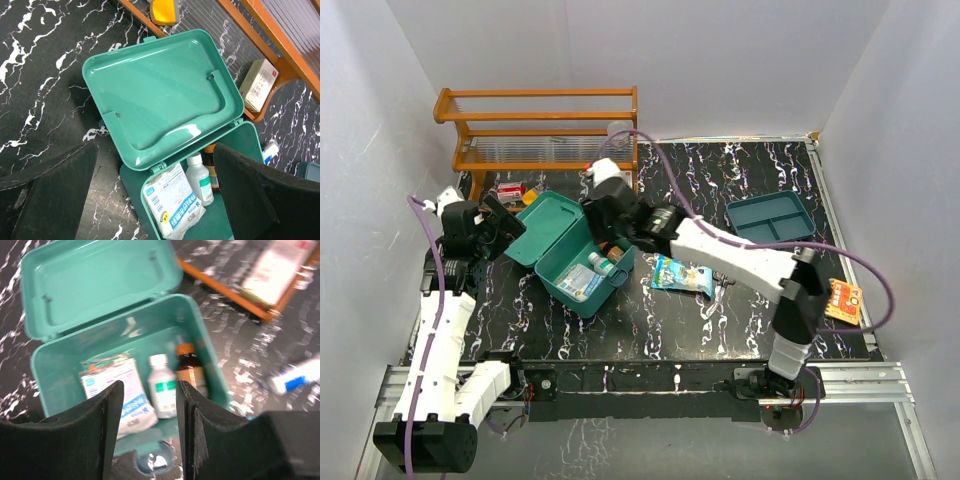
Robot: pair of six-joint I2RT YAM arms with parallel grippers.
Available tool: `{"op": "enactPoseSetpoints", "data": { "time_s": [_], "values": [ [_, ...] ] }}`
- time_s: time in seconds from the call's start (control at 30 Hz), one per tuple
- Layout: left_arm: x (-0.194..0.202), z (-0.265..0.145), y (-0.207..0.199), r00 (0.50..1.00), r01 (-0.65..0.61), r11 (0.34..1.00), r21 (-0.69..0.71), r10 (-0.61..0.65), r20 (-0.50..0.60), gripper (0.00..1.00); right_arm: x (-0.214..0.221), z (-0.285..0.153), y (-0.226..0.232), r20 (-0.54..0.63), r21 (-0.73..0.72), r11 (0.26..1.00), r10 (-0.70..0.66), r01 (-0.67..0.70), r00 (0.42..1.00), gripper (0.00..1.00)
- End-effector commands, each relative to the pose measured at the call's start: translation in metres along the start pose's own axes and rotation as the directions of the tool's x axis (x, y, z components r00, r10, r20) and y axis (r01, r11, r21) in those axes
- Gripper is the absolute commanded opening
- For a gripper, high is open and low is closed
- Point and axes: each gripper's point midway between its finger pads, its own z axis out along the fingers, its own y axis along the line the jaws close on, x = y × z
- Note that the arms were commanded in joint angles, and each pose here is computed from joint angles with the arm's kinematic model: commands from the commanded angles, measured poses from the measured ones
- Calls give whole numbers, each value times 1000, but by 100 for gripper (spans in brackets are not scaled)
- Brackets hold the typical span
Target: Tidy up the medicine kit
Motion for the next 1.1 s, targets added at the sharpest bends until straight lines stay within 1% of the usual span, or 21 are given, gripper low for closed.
{"op": "enactPoseSetpoints", "data": {
  "time_s": [0.0, 0.1, 0.17, 0.3, 0.37, 0.47, 0.53, 0.8, 0.93, 1.07],
  "values": [
    [-1, -3, -12, 1000, -23, 996, 81, 22, 11, 99, -28, -40, -69, 189, 189, 960, 173, -209, 967, 46],
    [-2, -3, -15, 1000, -22, 995, 96, 21, 16, 99, -18, -60, -111, 229, 263, 914, 252, -309, 940, 51],
    [-4, -3, -18, 999, -29, 993, 111, 27, 21, 99, -1, -69, -136, 234, 301, 882, 302, -364, 924, 56],
    [-6, -3, -27, 999, -30, 987, 155, 26, 28, 99, 39, -76, -174, 189, 347, 847, 358, -403, 914, 64],
    [-7, -2, -31, 999, -27, 985, 173, 22, 30, 99, 61, -76, -189, 148, 371, 832, 386, -413, 911, 65],
    [-9, -1, -32, 999, -27, 985, 171, 22, 34, 99, 89, -72, -200, 89, 401, 820, 410, -409, 908, 65],
    [-9, -1, -33, 999, -26, 985, 173, 20, 34, 99, 105, -71, -209, 70, 439, 790, 445, -428, 893, 65],
    [-9, -2, -39, 999, -18, 979, 201, 11, 36, 99, 144, -78, -251, 87, 591, 638, 558, -494, 825, 64],
    [-7, -1, -40, 1000, -14, 978, 208, 8, 29, 99, 158, -85, -278, 96, 659, 585, 559, -474, 824, 63],
    [-6, -1, -41, 1000, -14, 978, 210, 9, 24, 99, 175, -86, -303, 59, 700, 569, 556, -431, 829, 61]
  ]
}}
